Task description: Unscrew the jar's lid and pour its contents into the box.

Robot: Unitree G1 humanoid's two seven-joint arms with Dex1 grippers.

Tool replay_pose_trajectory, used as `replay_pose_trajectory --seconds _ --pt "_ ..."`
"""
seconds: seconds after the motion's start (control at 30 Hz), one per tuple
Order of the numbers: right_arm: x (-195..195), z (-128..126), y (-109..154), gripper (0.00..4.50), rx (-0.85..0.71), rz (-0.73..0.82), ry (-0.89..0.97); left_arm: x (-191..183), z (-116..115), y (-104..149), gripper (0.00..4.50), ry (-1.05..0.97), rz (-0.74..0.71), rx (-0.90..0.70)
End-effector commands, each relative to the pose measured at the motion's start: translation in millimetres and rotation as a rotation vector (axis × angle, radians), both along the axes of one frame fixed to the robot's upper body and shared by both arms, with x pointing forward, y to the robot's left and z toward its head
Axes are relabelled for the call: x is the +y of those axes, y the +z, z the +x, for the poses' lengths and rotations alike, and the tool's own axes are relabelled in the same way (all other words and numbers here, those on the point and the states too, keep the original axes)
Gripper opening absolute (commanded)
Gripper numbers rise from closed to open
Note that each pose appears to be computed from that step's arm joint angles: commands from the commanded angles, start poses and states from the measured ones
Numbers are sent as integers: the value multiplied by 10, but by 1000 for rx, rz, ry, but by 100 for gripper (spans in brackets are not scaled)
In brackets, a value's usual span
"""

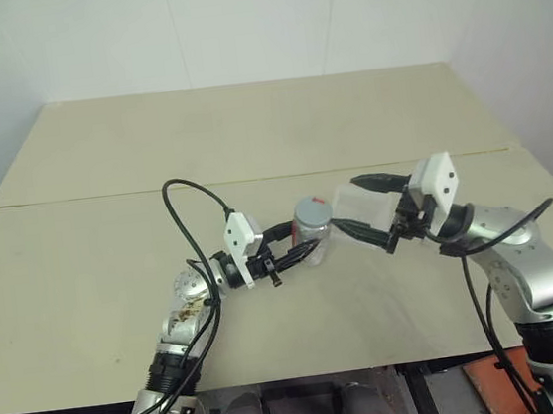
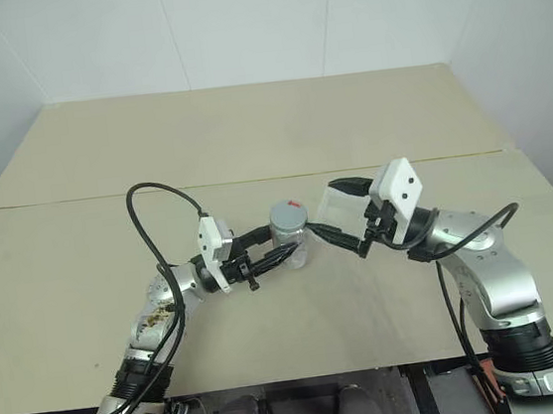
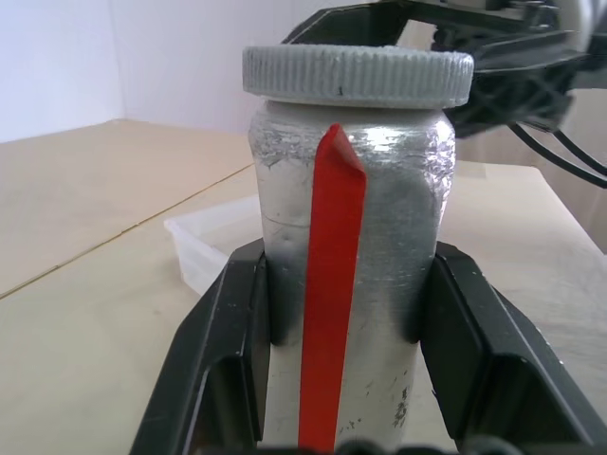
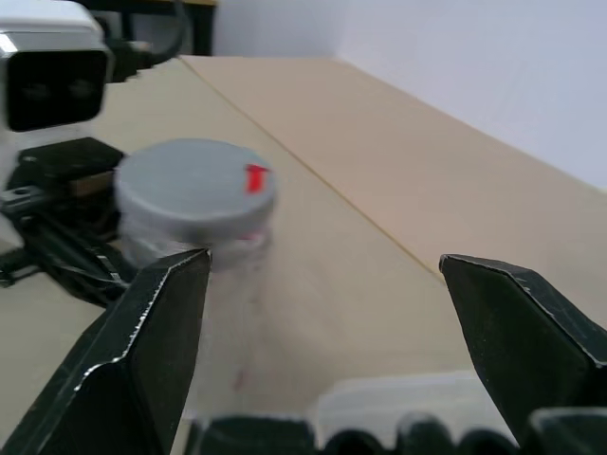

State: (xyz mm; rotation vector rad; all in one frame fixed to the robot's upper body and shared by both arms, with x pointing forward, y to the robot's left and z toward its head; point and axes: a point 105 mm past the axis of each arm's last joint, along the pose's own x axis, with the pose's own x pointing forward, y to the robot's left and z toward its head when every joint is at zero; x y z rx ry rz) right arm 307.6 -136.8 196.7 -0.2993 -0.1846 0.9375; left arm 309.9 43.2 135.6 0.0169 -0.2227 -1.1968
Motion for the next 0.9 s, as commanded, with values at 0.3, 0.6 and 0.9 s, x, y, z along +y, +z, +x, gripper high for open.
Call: replay_pose_trajectory --seconds 0.3,0.6,0.9 --pt "-30 -258 60 445 -10 -39 92 -30 -36 115 186 -24 -19 -53" --pt "259 -265 107 445 -29 -18 168 -62 -35 114 186 -27 -17 -57" --pt "466 -148 194 445 -65 16 189 -88 -46 115 186 -28 -19 -58"
